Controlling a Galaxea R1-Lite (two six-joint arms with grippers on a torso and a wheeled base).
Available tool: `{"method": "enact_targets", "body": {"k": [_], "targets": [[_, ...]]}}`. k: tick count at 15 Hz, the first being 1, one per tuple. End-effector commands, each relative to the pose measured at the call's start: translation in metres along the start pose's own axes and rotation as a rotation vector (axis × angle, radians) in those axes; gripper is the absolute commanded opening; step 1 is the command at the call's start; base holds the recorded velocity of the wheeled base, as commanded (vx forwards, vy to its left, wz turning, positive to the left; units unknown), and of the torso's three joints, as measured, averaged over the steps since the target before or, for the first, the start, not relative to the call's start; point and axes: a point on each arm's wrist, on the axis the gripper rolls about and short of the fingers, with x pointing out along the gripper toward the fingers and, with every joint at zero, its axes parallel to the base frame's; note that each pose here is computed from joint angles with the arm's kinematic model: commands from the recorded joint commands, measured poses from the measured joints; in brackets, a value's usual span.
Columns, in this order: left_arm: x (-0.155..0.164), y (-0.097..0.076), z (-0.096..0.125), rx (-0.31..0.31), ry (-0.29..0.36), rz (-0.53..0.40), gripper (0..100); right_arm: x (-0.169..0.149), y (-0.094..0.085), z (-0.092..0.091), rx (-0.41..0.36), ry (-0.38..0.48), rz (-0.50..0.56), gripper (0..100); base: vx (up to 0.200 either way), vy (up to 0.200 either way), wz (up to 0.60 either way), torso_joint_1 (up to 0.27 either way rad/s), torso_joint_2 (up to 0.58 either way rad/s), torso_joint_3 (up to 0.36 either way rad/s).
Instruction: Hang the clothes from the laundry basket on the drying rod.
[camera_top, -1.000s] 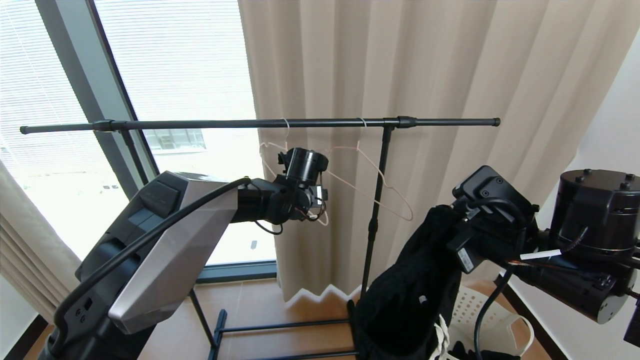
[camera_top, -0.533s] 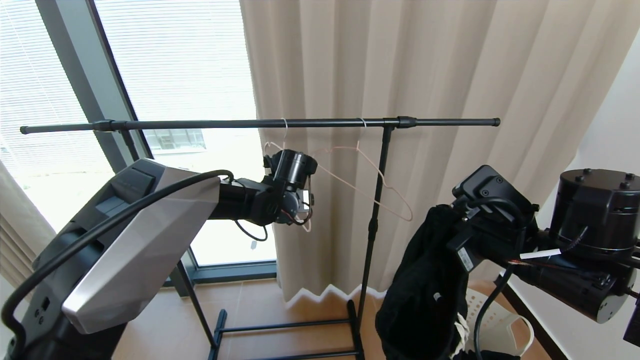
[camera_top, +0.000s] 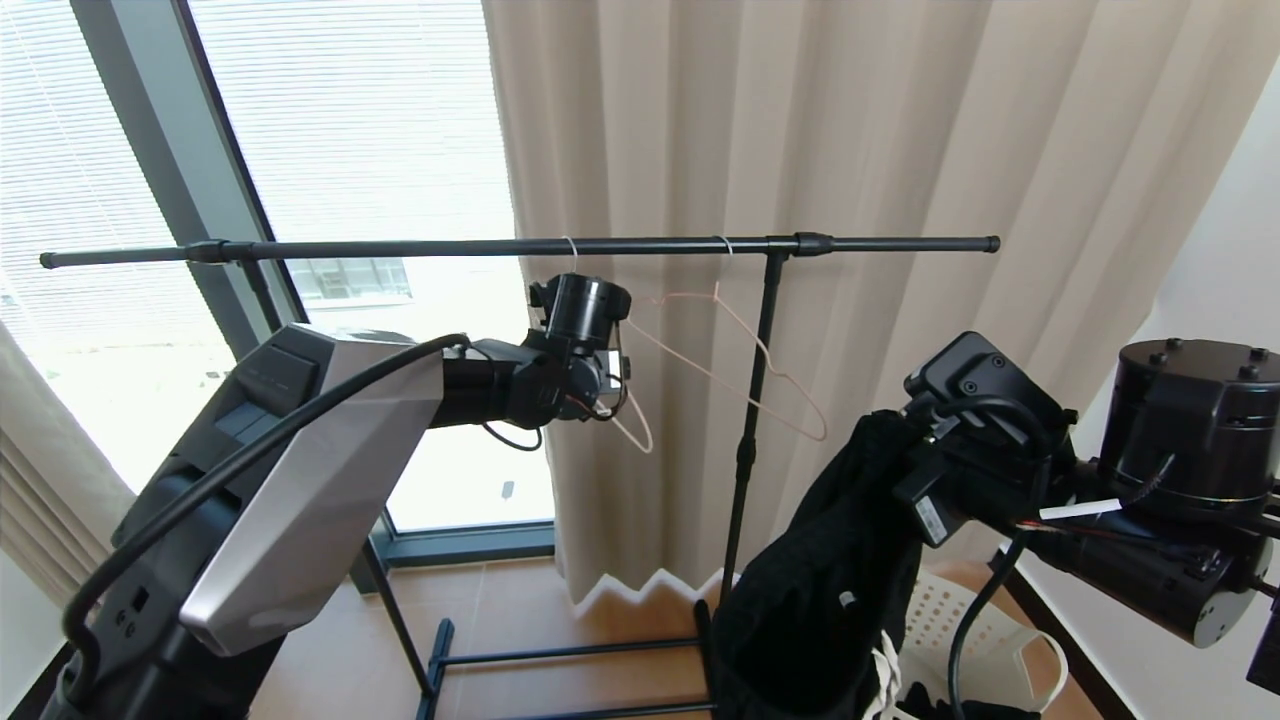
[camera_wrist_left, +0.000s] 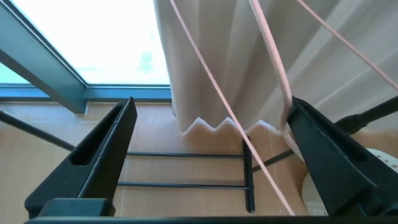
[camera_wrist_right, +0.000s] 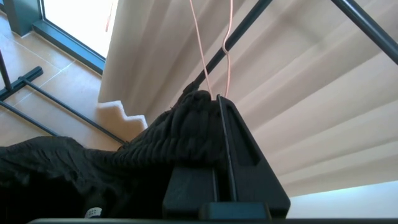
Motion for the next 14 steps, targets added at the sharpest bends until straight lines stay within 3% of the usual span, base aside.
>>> {"method": "enact_targets", "body": {"k": [1, 11, 14], "targets": [[0.017, -0.003, -0.018, 0.026, 0.023, 0.01, 100, 0.0, 0.0, 0.0, -0.001, 0.001, 0.001, 0, 0.0, 0.0, 0.0, 0.0, 0.0, 0.0], [0.022, 0.013, -0.012, -0.009, 0.027, 0.04, 100, 0.001, 0.0, 0.0, 0.0, 0.0, 0.0, 0, 0.0, 0.0, 0.0, 0.0, 0.0, 0.0], [0.006, 0.024, -0.015, 0.012, 0.07, 0.054, 100, 0.001, 0.0, 0.0, -0.001, 0.001, 0.001, 0, 0.0, 0.0, 0.0, 0.0, 0.0, 0.0]]}}
